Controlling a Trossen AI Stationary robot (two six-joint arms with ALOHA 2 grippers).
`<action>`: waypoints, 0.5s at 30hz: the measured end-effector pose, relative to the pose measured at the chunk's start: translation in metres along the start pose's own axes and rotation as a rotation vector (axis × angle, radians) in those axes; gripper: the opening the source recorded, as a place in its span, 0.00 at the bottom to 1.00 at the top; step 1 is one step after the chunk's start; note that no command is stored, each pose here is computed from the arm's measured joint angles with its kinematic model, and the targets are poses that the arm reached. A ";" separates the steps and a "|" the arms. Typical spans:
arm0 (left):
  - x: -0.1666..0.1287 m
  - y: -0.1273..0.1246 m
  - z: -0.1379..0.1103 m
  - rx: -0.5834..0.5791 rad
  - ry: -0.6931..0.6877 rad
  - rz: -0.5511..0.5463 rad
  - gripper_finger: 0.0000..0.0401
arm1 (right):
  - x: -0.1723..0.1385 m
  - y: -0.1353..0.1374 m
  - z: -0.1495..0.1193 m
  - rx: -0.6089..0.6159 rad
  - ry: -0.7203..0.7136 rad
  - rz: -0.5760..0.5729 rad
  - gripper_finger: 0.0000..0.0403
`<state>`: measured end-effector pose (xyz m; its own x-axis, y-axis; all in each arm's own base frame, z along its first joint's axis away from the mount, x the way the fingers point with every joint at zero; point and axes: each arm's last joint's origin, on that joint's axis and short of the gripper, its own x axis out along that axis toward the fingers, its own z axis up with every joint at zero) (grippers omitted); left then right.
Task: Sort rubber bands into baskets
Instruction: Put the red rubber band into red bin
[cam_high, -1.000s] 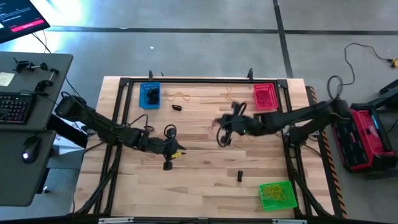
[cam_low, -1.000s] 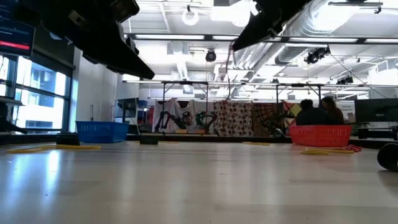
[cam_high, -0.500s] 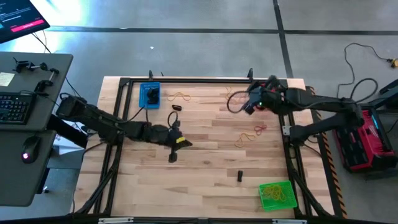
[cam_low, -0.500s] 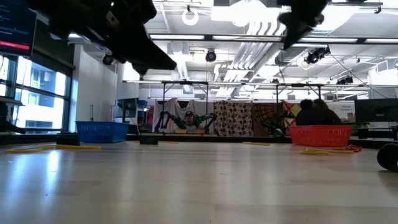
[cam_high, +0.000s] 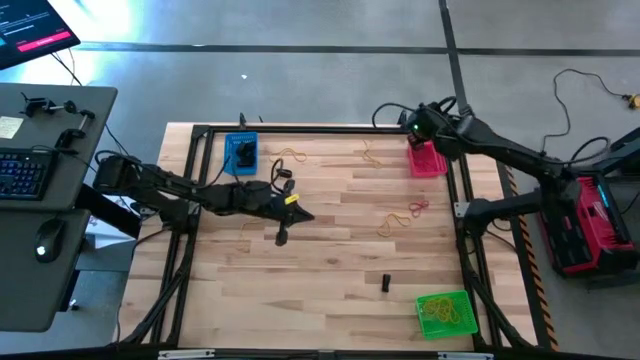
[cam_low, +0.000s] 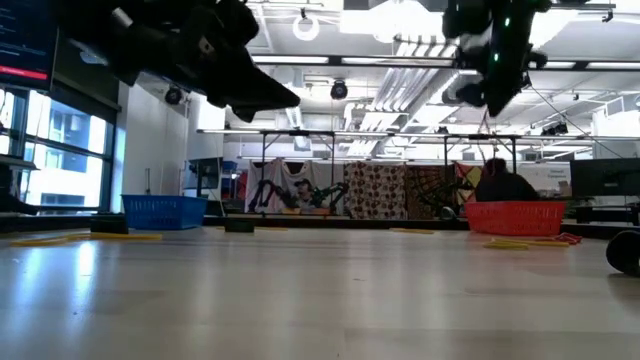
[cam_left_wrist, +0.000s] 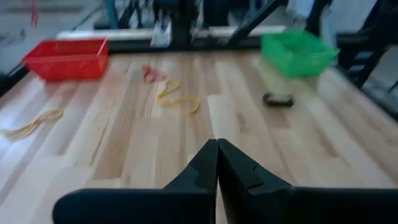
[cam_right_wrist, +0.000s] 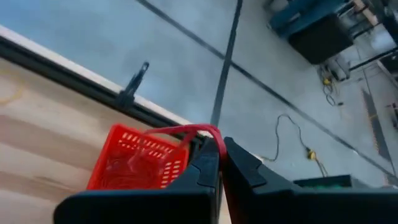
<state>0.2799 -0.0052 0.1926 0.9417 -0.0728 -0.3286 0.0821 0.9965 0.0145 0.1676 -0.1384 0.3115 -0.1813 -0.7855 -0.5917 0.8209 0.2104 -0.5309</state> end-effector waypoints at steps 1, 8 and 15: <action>-0.002 0.001 -0.002 -0.002 -0.035 -0.016 0.00 | 0.009 0.003 -0.002 0.001 0.011 0.008 0.00; -0.014 0.008 -0.021 -0.089 -0.153 -0.034 0.00 | 0.056 0.015 -0.031 0.019 0.096 0.066 0.00; -0.016 0.007 -0.023 -0.081 -0.168 -0.039 0.00 | 0.080 0.023 -0.058 0.029 0.173 0.116 0.00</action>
<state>0.2576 0.0038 0.1764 0.9800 -0.1106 -0.1654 0.0997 0.9923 -0.0733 0.1402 -0.1624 0.2170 -0.1728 -0.6444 -0.7449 0.8567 0.2748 -0.4365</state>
